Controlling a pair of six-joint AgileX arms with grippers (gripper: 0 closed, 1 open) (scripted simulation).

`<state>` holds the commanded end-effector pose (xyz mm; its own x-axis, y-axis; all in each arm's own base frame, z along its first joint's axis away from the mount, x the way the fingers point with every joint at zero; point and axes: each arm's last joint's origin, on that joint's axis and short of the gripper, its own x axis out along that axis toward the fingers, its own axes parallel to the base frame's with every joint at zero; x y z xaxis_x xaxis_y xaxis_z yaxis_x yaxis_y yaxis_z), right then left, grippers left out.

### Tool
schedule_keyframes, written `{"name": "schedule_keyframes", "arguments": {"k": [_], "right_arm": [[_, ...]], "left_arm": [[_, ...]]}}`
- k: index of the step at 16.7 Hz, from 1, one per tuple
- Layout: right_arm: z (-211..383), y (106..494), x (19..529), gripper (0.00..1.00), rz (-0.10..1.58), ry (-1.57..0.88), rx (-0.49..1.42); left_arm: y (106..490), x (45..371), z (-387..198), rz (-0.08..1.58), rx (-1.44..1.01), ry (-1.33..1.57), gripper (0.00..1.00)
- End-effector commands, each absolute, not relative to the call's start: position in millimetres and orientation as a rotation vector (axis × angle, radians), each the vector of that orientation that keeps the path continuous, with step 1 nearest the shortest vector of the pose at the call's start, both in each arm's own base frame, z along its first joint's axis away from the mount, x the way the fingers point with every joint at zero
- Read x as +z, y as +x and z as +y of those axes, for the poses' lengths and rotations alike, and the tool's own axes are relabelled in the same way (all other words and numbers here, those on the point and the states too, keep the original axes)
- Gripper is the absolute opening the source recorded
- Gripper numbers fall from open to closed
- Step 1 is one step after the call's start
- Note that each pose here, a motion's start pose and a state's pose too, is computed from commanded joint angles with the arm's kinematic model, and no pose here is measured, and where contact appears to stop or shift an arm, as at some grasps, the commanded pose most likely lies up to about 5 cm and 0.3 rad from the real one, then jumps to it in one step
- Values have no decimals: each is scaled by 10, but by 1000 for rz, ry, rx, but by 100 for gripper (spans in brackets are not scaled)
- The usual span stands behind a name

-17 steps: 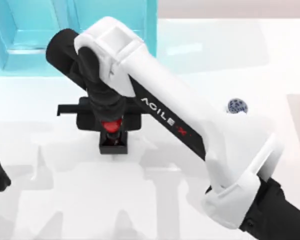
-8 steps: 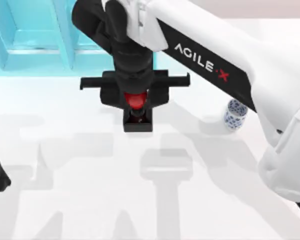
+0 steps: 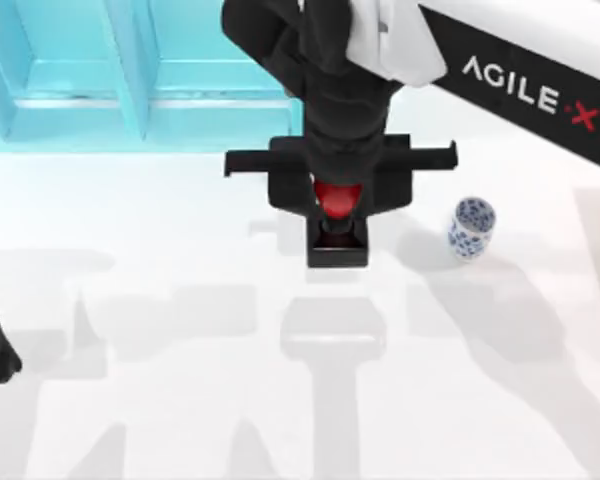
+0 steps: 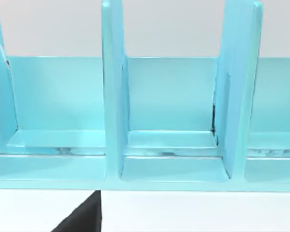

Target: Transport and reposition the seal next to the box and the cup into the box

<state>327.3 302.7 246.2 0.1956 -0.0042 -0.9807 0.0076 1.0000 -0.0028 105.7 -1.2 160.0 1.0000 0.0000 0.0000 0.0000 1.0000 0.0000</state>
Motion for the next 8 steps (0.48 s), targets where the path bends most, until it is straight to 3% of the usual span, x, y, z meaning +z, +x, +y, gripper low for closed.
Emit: {"name": "schedule_keyframes", "arguments": {"k": [8], "right_arm": [[2933, 3237, 2516, 0, 1373, 1, 0]], "left_arm": [[1057, 1600, -12, 0, 0, 0, 100]]}}
